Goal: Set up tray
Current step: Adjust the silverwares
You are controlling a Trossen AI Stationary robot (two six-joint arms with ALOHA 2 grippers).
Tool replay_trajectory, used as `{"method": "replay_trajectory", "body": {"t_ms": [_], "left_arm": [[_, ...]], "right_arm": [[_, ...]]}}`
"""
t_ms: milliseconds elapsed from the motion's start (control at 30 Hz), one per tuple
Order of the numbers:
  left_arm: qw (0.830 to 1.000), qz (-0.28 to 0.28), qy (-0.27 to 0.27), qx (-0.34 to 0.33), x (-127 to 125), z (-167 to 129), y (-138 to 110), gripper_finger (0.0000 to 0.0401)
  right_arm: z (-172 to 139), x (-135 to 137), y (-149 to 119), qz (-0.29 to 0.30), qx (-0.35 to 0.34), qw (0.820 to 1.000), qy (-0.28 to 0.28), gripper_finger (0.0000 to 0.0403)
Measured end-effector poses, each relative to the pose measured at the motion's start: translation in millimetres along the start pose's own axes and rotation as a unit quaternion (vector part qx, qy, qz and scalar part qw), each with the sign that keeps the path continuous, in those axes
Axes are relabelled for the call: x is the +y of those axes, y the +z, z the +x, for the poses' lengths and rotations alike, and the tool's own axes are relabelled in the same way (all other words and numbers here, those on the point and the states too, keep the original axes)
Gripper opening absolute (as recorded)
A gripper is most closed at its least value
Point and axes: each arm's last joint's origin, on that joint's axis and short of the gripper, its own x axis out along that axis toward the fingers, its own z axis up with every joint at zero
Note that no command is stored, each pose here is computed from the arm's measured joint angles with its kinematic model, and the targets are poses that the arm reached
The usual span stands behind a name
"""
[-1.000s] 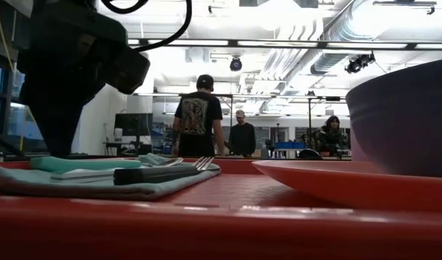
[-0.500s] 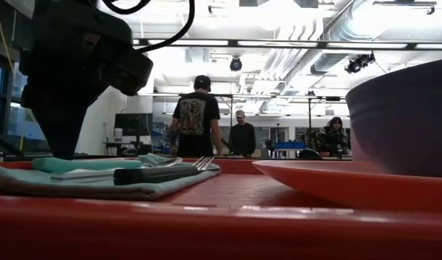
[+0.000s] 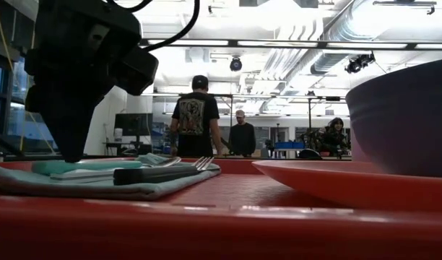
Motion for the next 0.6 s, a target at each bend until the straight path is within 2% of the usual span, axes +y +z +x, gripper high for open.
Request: {"method": "replay_trajectory", "body": {"t_ms": [167,333,600], "left_arm": [[1.000,-0.005,-0.002,-0.006,0.8,-0.2,4.1,0.0019],[0.999,0.008,-0.036,-0.028,-6.2,-0.8,7.6,0.0011],[1.000,0.001,-0.015,-0.028,-2.4,-0.3,6.6,0.0019]], "right_arm": [[0.0,-0.1,0.0,0.000,0.000,1.000,-0.001,0.0206],[0.0,-0.1,0.0,0.000,0.000,1.000,-0.001,0.0206],[0.1,0.0,0.0,0.000,0.000,1.000,0.000,0.0206]]}}
